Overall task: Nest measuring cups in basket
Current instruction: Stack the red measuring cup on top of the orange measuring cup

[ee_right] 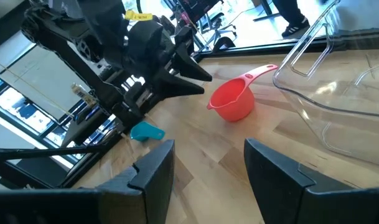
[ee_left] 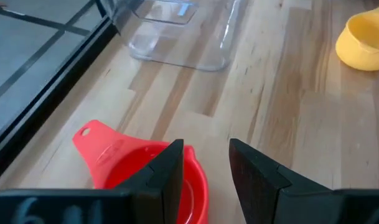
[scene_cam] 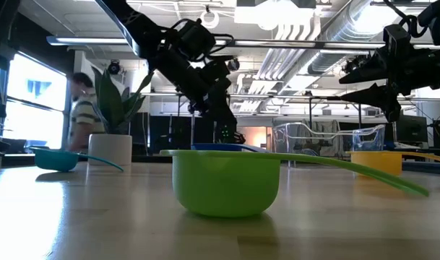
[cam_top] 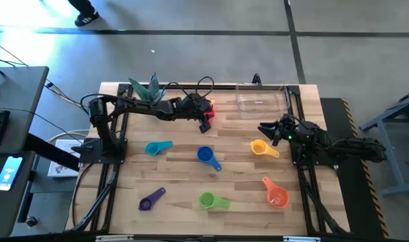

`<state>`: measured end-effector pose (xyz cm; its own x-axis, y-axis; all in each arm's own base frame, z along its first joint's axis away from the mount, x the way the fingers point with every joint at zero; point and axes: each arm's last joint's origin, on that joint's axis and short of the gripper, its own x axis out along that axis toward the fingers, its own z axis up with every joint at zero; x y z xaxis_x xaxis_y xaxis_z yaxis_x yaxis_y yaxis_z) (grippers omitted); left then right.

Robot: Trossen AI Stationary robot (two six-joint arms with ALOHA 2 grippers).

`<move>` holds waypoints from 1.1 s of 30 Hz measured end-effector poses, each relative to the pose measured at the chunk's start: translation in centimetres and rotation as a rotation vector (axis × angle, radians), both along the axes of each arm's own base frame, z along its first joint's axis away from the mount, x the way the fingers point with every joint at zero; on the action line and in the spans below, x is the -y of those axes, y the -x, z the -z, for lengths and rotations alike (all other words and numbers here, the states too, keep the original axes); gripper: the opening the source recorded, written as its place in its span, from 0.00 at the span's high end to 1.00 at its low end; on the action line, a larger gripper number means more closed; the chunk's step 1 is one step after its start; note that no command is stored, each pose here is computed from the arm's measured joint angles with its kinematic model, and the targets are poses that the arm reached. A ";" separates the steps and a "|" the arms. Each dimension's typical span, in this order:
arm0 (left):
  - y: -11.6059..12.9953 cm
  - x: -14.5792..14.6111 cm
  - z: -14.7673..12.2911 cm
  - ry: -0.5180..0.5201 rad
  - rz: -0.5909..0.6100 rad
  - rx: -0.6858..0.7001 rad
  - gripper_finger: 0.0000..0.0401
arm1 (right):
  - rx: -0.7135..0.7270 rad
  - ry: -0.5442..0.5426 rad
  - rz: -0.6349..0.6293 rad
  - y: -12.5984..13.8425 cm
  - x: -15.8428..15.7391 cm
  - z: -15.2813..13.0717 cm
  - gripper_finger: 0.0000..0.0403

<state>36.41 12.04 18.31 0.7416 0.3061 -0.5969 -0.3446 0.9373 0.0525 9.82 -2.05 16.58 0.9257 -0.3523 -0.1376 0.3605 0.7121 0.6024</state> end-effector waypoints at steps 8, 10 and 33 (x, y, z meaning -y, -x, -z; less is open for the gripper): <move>-0.4 1.1 1.2 0.014 0.028 -0.050 0.71 | -0.001 0.000 0.000 0.0 0.0 0.0 0.54; -0.6 1.3 1.4 0.006 0.031 -0.054 0.71 | -0.001 0.000 -0.001 0.0 0.0 0.0 0.54; -0.2 0.1 2.6 0.014 -0.040 -0.100 0.71 | -0.003 0.000 -0.001 0.0 0.0 0.0 0.54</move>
